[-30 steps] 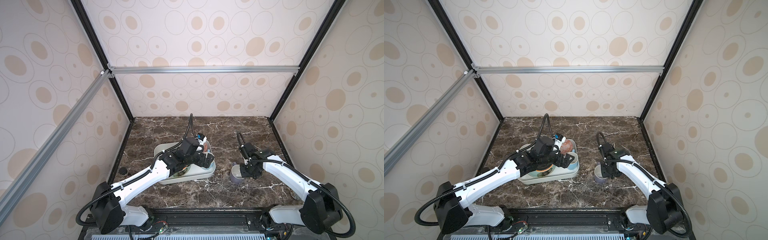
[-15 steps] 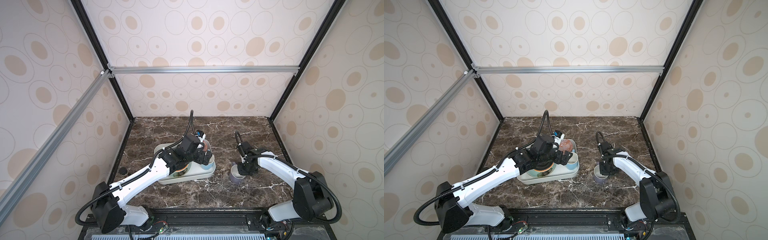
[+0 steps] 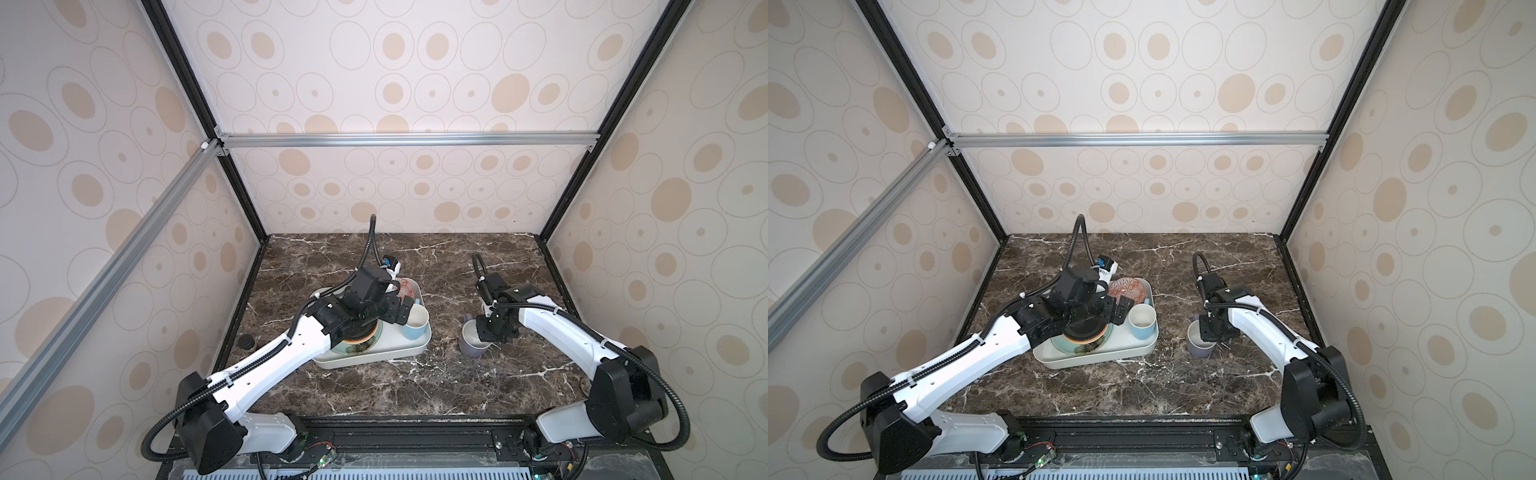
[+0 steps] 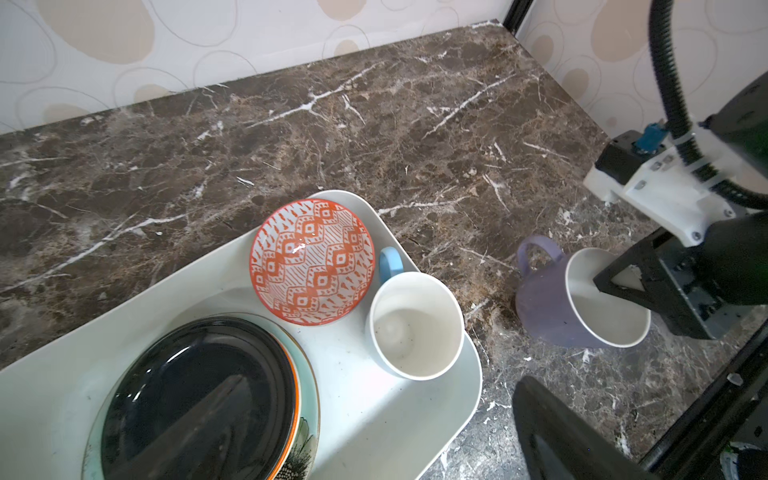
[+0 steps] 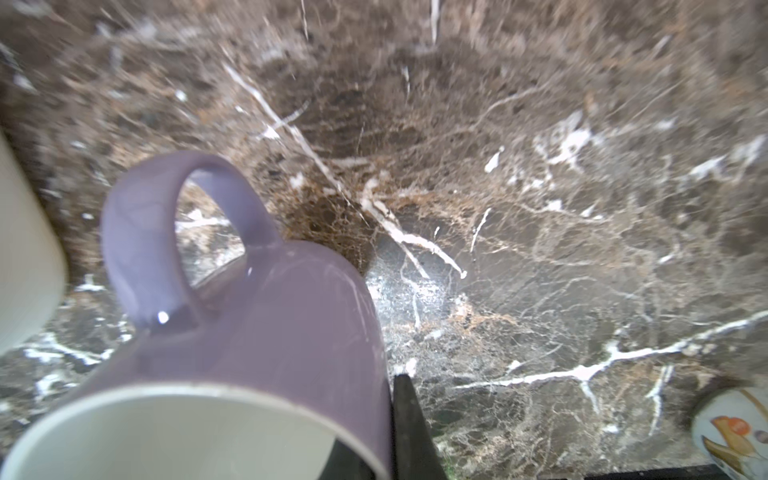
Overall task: Place the mixed dishes into the plastic bin
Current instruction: 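Lift the lavender mug and carry it over the bin beside the blue mug, then lower the lavender mug into the bin next to the blue mug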
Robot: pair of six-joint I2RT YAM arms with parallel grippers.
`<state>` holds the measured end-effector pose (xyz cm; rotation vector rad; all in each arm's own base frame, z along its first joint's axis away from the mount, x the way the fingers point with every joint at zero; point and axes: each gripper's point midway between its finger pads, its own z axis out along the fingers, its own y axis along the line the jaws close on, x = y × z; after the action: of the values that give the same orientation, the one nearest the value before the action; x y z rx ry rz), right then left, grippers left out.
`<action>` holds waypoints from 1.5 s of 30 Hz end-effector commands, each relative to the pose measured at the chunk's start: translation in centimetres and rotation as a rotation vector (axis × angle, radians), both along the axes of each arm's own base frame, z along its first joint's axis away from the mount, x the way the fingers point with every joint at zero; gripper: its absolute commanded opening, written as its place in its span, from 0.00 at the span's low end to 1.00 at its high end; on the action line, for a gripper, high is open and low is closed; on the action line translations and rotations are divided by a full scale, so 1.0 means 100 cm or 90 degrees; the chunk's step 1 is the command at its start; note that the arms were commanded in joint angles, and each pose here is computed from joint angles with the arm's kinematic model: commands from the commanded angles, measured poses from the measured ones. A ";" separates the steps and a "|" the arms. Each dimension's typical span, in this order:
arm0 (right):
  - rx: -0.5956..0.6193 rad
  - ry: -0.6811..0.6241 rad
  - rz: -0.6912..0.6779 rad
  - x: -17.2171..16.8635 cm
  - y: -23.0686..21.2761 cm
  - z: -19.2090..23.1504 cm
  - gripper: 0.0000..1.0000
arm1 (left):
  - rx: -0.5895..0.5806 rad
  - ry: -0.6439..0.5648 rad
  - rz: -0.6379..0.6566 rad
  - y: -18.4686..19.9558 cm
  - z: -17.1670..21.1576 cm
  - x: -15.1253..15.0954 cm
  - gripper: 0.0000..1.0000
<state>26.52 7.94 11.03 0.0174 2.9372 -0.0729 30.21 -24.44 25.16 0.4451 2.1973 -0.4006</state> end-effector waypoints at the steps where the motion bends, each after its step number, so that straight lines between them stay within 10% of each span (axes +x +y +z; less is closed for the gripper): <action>1: 0.002 -0.045 0.003 0.006 -0.002 0.037 0.07 | 0.012 -0.024 0.023 0.025 0.011 0.000 0.99; 20: 0.031 -0.136 0.151 0.051 0.100 0.128 0.06 | 0.003 -0.057 0.140 0.125 0.029 -0.025 0.99; 45: 0.048 -0.043 0.354 0.025 0.248 0.072 0.05 | 0.024 -0.094 0.182 0.157 0.048 -0.043 0.99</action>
<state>29.24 32.03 18.06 -0.7432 2.7601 0.0992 26.09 -9.34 29.10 0.1614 2.1055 -0.1906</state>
